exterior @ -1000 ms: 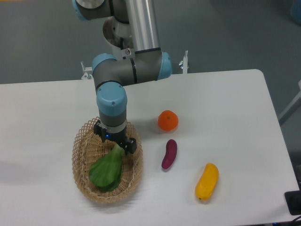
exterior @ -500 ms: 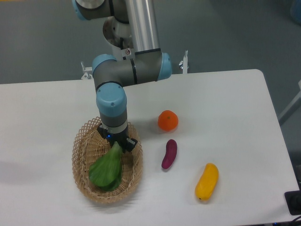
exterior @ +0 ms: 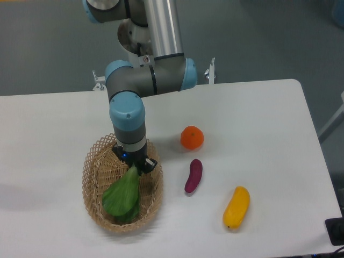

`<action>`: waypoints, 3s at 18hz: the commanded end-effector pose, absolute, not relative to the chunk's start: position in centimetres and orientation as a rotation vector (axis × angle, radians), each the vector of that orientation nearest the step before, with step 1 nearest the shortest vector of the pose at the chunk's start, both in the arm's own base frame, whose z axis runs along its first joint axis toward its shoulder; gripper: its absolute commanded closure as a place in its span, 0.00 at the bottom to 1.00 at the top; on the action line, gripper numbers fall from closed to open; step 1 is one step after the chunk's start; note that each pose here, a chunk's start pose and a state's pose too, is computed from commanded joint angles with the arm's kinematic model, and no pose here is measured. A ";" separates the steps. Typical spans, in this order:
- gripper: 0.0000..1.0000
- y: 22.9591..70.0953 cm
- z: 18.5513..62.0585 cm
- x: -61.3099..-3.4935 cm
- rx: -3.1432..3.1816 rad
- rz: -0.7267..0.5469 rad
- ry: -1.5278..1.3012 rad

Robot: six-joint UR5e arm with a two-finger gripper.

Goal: Pick up the green vegetable from the basket

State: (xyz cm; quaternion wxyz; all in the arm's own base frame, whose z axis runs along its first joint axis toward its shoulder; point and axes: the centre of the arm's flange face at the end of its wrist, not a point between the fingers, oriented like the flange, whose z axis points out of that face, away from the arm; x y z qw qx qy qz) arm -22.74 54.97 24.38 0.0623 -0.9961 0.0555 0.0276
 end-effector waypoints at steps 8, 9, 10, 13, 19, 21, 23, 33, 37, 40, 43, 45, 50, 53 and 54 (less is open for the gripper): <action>0.77 53.3 32.0 -28.7 -2.890 0.205 0.110; 0.77 52.7 33.1 -29.9 -2.869 0.224 0.124; 0.77 52.1 34.1 -31.1 -2.851 0.225 0.113; 0.77 49.4 36.7 -35.0 -2.765 0.208 0.089; 0.77 44.5 37.5 -40.5 -2.789 0.238 0.179; 0.77 43.4 38.2 -42.0 -2.799 0.247 0.217; 0.77 41.9 38.3 -43.6 -2.811 0.256 0.257; 0.77 37.9 37.9 -46.9 -2.846 0.310 0.398; 0.76 38.2 38.4 -47.1 -2.841 0.324 0.401; 0.77 38.3 38.4 -47.1 -2.840 0.325 0.404; 0.76 38.3 38.3 -47.2 -2.841 0.323 0.401; 0.76 38.4 38.1 -47.1 -2.842 0.318 0.401; 0.76 38.3 38.2 -47.1 -2.842 0.319 0.401; 0.76 38.1 38.1 -47.0 -2.844 0.315 0.399; 0.77 38.1 38.0 -47.0 -2.844 0.313 0.401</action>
